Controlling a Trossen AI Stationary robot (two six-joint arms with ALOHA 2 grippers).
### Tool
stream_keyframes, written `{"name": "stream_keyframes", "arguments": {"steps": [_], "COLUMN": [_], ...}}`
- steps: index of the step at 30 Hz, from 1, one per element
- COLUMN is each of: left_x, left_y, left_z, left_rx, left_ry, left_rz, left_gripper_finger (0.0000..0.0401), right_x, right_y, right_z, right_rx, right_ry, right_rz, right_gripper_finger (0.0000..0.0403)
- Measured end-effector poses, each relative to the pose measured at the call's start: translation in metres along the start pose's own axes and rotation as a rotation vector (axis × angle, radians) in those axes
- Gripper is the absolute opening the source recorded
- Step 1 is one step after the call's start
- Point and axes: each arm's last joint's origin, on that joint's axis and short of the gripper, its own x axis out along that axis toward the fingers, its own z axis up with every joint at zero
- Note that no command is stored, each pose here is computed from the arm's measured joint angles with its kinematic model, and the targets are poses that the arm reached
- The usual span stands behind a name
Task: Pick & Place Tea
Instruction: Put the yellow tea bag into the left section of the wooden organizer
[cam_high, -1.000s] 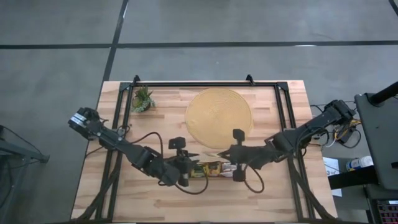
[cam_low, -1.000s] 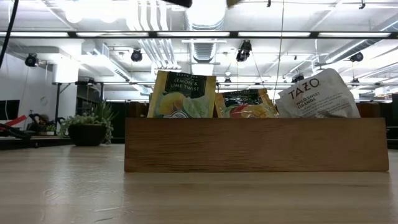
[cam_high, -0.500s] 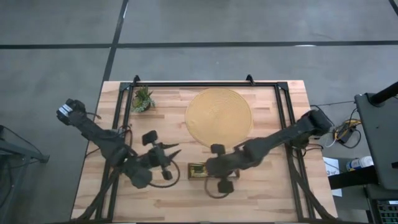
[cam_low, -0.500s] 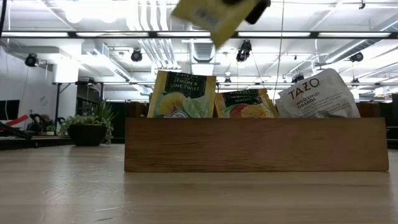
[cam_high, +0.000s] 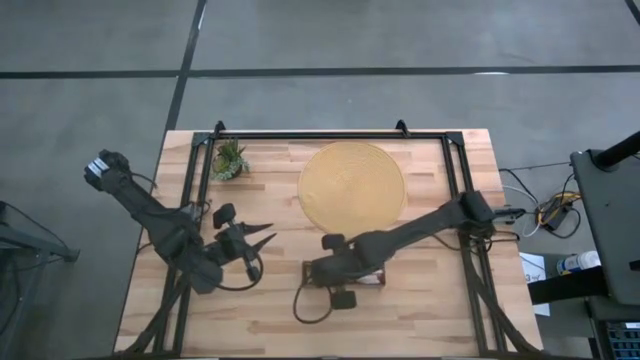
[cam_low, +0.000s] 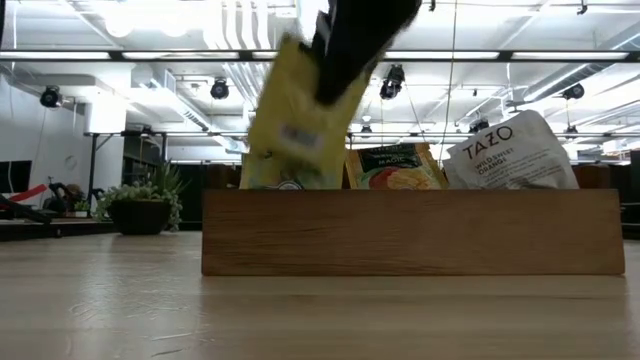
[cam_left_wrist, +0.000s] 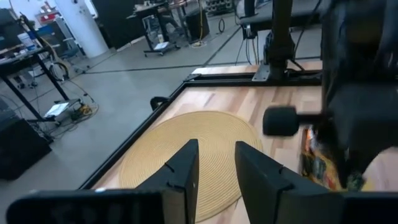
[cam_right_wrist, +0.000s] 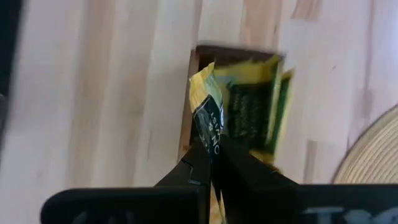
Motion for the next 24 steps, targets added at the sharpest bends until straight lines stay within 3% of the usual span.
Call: {"name": "stream_keyframes", "arguments": {"steps": [7, 16, 24], "left_x": [-0.001, -0.001, -0.001], "left_y": [0.002, 0.001, 0.001], "left_z": [0.001, 0.001, 0.001], "left_rx": [-0.015, -0.019, -0.021], "left_ry": [-0.009, -0.009, -0.010], "left_rz": [-0.003, -0.005, -0.006], "left_gripper_finger": [0.0098, 0.0098, 0.0098], "right_x": [0.041, 0.040, 0.038], "right_y": [-0.014, -0.014, -0.014], "right_z": [-0.003, 0.001, 0.002], "right_rx": [0.019, -0.027, -0.093], "right_ry": [0.136, 0.116, 0.106], "right_rz": [0.042, 0.058, 0.061], "right_gripper_finger": [0.0011, 0.0023, 0.0079]}}
